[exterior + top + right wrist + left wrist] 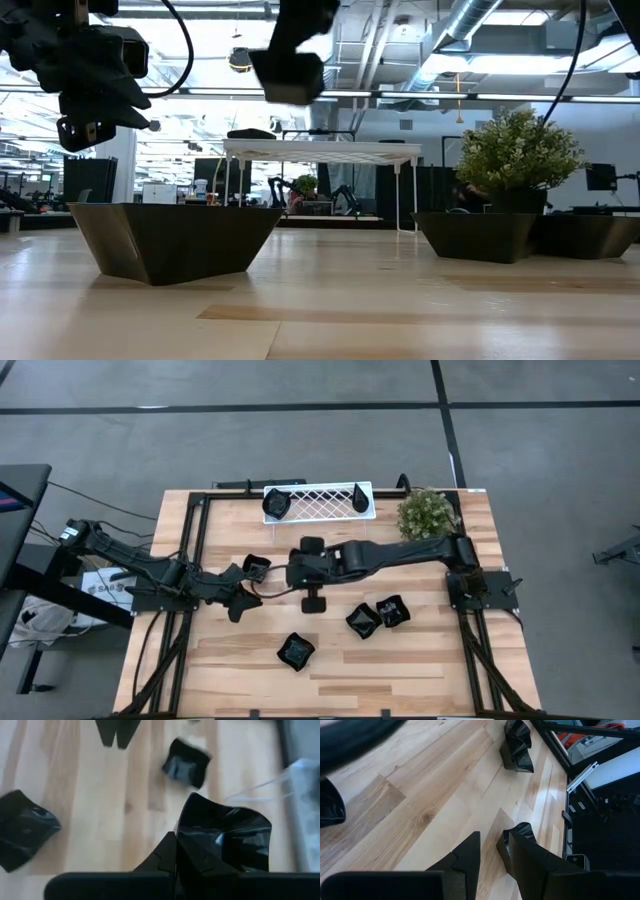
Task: Pick & Place Mini shaped plates
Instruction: Put the black distorted square plate on the shelf
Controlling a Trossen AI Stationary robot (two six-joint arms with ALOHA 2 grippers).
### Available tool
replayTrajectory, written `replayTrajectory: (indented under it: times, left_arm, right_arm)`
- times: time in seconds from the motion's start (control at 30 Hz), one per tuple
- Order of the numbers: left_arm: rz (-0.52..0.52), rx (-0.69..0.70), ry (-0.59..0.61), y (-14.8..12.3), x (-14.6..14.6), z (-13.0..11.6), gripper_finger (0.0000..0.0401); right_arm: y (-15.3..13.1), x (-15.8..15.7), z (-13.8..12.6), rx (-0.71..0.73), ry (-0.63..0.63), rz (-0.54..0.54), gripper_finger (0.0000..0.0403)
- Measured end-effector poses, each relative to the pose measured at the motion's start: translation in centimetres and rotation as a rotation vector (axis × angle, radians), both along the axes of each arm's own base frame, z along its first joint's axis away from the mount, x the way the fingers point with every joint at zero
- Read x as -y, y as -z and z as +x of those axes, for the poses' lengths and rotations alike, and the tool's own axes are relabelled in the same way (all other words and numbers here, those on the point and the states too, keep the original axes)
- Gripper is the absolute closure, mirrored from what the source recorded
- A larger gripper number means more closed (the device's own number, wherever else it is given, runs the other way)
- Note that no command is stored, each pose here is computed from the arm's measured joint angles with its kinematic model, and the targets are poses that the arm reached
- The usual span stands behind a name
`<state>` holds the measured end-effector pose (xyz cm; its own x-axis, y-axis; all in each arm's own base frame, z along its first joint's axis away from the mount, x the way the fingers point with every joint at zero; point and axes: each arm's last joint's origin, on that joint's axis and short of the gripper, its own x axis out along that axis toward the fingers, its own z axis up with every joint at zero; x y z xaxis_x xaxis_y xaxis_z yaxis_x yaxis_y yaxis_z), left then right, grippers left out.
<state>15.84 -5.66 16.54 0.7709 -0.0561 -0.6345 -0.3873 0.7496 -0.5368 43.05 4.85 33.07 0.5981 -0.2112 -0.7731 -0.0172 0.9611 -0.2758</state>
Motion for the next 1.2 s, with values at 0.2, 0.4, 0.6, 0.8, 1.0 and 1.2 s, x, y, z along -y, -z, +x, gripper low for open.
replayTrajectory:
  times: [0.2,0.4,0.6,0.8,1.0,1.2]
  left_arm:
    - [0.002,0.0,-0.001,0.0,0.0,0.0,0.0297]
    - [0.058,0.012,-0.035,0.0,-0.2,0.0,0.0297]
    - [0.105,0.026,-0.101,0.0,-0.6,0.1,0.0297]
    - [0.109,0.024,-0.155,0.0,-1.4,0.3,0.0297]
    - [0.109,0.023,-0.187,0.0,-1.9,0.4,0.0297]
    - [0.111,0.022,-0.202,0.0,-2.1,0.5,0.0297]
  right_arm:
    - [-3.2,2.6,-0.3,0.02,-0.051,-0.158,0.0402]
    - [-3.6,7.4,-0.3,-0.002,-0.018,-0.213,0.0402]
    - [-3.4,12.8,-0.8,-0.023,0.07,-0.218,0.0403]
    - [-3.2,16.2,-1.5,-0.026,0.041,-0.167,0.0403]
    - [-0.9,18.2,-1.5,-0.062,0.047,-0.16,0.0403]
    - [1.3,18.7,-1.0,-0.062,0.046,-0.167,0.0403]
